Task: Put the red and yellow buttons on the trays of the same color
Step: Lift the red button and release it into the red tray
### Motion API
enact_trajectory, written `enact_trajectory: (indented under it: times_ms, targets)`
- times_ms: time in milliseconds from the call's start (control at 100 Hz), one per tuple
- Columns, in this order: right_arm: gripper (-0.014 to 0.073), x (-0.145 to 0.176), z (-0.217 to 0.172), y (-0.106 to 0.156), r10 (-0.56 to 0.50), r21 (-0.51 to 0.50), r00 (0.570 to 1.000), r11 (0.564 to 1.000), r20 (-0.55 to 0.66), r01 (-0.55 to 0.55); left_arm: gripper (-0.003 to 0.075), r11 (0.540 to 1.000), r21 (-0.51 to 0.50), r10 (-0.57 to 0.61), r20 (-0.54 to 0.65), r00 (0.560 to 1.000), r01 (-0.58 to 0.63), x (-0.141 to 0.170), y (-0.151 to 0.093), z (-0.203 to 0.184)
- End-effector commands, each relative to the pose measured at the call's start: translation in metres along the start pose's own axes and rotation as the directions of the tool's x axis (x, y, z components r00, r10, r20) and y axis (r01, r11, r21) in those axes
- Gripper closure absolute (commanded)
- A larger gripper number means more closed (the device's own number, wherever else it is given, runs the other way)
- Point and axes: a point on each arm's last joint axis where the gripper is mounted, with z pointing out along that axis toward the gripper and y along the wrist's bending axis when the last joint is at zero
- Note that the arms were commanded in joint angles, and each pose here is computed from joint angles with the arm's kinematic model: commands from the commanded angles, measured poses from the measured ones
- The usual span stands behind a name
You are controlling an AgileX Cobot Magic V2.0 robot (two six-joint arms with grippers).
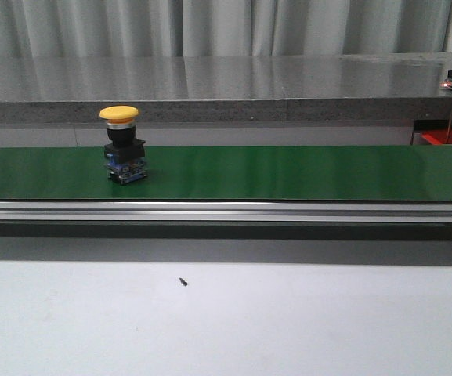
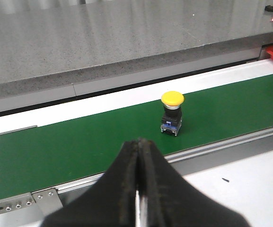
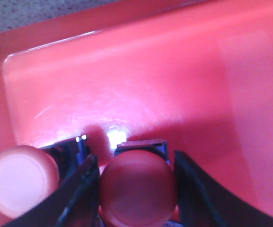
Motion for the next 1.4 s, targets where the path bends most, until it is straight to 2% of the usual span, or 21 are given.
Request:
enact_trajectory:
  times_ms: [0,150,240,370,590,870,1060,1390]
  targets:
    - [0.0438,-0.02,-0.039,0.002,-0.01,0.009,0.99,1.0,0.138,0.009,0.074,1.0,-0.015,-0.018,0.085,0.996,0.02,-0.014,0.002,-0.003]
    - [0.0196,-0.018,-0.034,0.002,-0.011,0.009,0.992,1.0,0.124,0.01,0.074,1.0,-0.015,-0.018,0.085,0.996,0.02,-0.014,0.002,-0.003]
    - [0.0141,-0.019,-0.035,0.002,-0.012,0.009,0.991,1.0,0.131,0.01,0.074,1.0,-0.015,-0.018,0.085,0.996,0.02,-0.014,0.002,-0.003]
    - [0.0141,-0.024,-0.045,0.003,-0.016,0.008,0.989,1.0,0.147,0.015,0.074,1.0,-0.015,-0.018,0.085,0.996,0.02,-0.014,0.002,-0.003]
    - [0.0141,-0.032,-0.085,0.008,-0.037,0.019,0.976,0.999,0.214,0.033,0.074,1.0,-0.015,-0.018,0.085,0.996,0.02,-0.014,0.002,-0.003]
    - [0.0141,-0.029,-0.132,0.023,-0.06,0.005,0.974,0.998,0.217,0.061,0.074,1.0,-0.015,-0.018,0.085,0.996,0.02,-0.014,0.002,-0.003]
    - [0.0141,-0.023,-0.163,0.048,-0.098,-0.016,0.962,0.994,0.255,0.105,0.074,1.0,-0.015,-0.018,0.085,0.996,0.02,-0.014,0.002,-0.003]
    - [0.0141,0.009,-0.187,0.105,-0.191,-0.075,0.944,0.973,0.27,0.218,0.074,1.0,-0.015,-0.018,0.085,0.996,0.02,-0.014,0.002,-0.003]
